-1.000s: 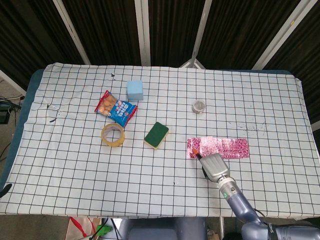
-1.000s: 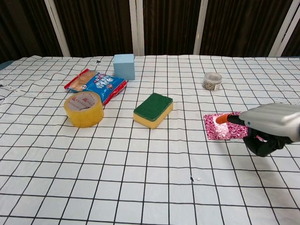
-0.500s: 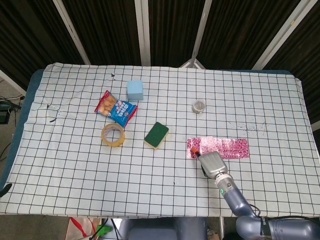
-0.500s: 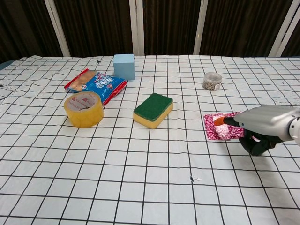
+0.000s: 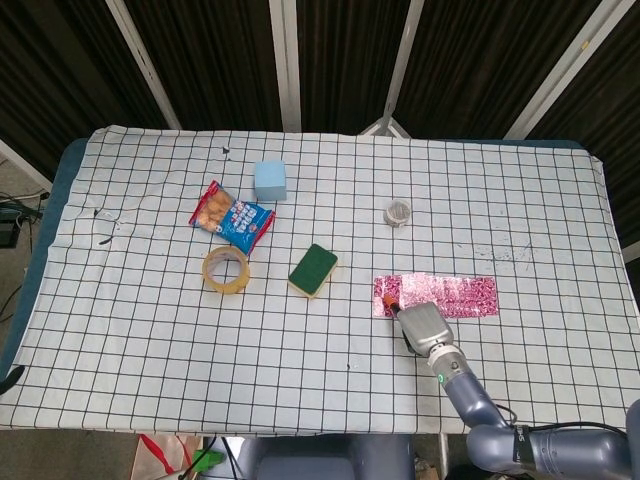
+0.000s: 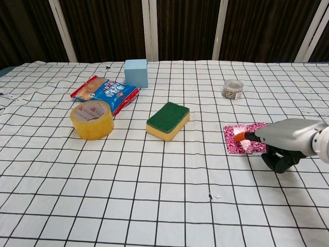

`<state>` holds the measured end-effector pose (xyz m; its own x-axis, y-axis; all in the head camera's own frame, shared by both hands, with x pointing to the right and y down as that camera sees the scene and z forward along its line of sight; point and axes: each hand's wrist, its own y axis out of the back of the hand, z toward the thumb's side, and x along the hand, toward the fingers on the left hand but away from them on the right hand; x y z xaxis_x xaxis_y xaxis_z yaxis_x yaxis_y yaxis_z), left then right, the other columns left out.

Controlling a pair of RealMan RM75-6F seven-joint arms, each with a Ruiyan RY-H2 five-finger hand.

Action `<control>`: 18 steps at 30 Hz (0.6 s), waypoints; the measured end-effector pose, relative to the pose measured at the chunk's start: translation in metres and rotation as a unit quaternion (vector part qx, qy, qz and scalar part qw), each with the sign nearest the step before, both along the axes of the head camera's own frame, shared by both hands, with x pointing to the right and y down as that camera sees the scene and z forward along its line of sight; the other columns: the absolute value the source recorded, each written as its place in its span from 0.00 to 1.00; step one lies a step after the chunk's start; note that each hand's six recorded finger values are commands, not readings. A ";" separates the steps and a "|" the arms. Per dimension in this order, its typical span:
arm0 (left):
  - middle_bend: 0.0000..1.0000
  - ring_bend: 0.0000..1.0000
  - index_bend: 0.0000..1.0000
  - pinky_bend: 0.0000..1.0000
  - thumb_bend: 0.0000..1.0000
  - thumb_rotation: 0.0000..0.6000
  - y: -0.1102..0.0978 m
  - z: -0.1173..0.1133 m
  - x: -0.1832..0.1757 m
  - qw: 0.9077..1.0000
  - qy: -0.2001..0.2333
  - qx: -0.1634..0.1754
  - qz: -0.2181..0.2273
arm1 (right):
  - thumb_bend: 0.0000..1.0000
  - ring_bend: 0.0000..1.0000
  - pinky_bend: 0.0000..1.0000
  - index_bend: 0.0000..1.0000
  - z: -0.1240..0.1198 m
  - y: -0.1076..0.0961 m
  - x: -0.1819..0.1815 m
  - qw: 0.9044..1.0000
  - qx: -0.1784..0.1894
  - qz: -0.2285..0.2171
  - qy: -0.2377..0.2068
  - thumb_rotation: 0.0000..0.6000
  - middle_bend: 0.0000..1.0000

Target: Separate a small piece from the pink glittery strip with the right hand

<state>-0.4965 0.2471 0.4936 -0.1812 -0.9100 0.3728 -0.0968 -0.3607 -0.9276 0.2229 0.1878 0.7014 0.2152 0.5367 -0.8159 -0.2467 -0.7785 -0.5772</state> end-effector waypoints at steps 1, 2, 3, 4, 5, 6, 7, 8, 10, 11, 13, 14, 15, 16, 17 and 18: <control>0.04 0.00 0.18 0.07 0.27 1.00 0.000 0.000 0.000 1.000 0.000 0.000 0.000 | 0.76 0.86 0.68 0.05 0.000 0.000 -0.001 1.000 -0.001 -0.002 0.000 1.00 0.86; 0.04 0.00 0.18 0.07 0.27 1.00 0.000 0.000 0.000 1.000 0.000 0.000 0.000 | 0.76 0.86 0.68 0.06 0.000 0.001 -0.002 1.000 -0.001 -0.003 0.000 1.00 0.86; 0.04 0.00 0.18 0.07 0.27 1.00 0.000 0.000 0.000 1.000 0.001 0.001 0.000 | 0.76 0.86 0.68 0.06 0.000 0.001 -0.003 1.000 -0.002 -0.004 -0.001 1.00 0.86; 0.04 0.00 0.18 0.07 0.27 1.00 0.000 0.000 0.000 1.000 0.001 0.001 0.000 | 0.76 0.86 0.68 0.06 0.000 0.002 -0.005 1.000 -0.003 -0.005 -0.001 1.00 0.86; 0.04 0.00 0.18 0.07 0.27 1.00 0.000 -0.001 0.000 1.000 0.001 0.002 0.000 | 0.76 0.86 0.68 0.06 0.000 0.002 -0.006 1.000 -0.003 -0.006 -0.002 1.00 0.86; 0.04 0.00 0.18 0.07 0.27 1.00 0.000 -0.001 0.000 1.000 0.001 0.002 0.000 | 0.76 0.86 0.68 0.06 0.001 0.002 -0.007 1.000 -0.004 -0.007 -0.002 1.00 0.86; 0.04 0.00 0.18 0.07 0.27 1.00 0.000 -0.001 -0.001 1.000 0.001 0.003 0.000 | 0.76 0.86 0.68 0.06 0.001 0.002 -0.009 1.000 -0.005 -0.008 -0.002 1.00 0.86; 0.04 0.00 0.18 0.07 0.27 1.00 0.000 -0.001 -0.001 1.000 0.002 0.003 -0.001 | 0.76 0.86 0.68 0.06 0.002 0.003 -0.010 1.000 -0.006 -0.009 -0.002 1.00 0.86; 0.04 0.00 0.18 0.07 0.27 1.00 0.000 -0.002 -0.002 1.000 0.002 0.004 -0.002 | 0.76 0.86 0.68 0.06 0.003 0.003 -0.013 1.000 -0.007 -0.012 -0.002 1.00 0.86; 0.04 0.00 0.18 0.07 0.27 1.00 0.000 -0.002 -0.002 1.000 0.002 0.004 -0.003 | 0.76 0.86 0.68 0.06 0.003 0.003 -0.015 1.000 -0.007 -0.014 -0.003 1.00 0.86; 0.04 0.00 0.18 0.07 0.27 1.00 -0.001 -0.002 -0.003 1.000 0.003 0.005 -0.004 | 0.76 0.86 0.68 0.06 0.003 0.003 -0.020 1.000 -0.006 -0.018 -0.004 1.00 0.86; 0.04 0.00 0.18 0.07 0.27 1.00 -0.001 -0.002 -0.003 1.000 0.004 0.005 -0.004 | 0.76 0.86 0.68 0.06 0.003 0.003 -0.021 1.000 -0.006 -0.019 -0.005 1.00 0.86; 0.04 0.00 0.18 0.07 0.27 1.00 -0.001 -0.002 -0.003 1.000 0.004 0.005 -0.004 | 0.76 0.86 0.68 0.06 0.003 0.003 -0.022 1.000 -0.005 -0.020 -0.005 1.00 0.86; 0.04 0.00 0.18 0.07 0.27 1.00 -0.001 -0.002 -0.003 1.000 0.005 0.005 -0.003 | 0.76 0.86 0.68 0.06 0.002 0.002 -0.025 1.000 -0.005 -0.021 -0.006 1.00 0.86; 0.04 0.00 0.18 0.07 0.27 1.00 -0.001 -0.003 -0.003 1.000 0.006 0.005 -0.003 | 0.76 0.86 0.68 0.06 0.002 0.002 -0.026 1.000 -0.004 -0.022 -0.007 1.00 0.86; 0.04 0.00 0.18 0.07 0.27 1.00 -0.001 -0.003 -0.003 1.000 0.006 0.006 -0.003 | 0.76 0.86 0.68 0.06 0.001 0.003 -0.028 1.000 -0.004 -0.023 -0.007 1.00 0.86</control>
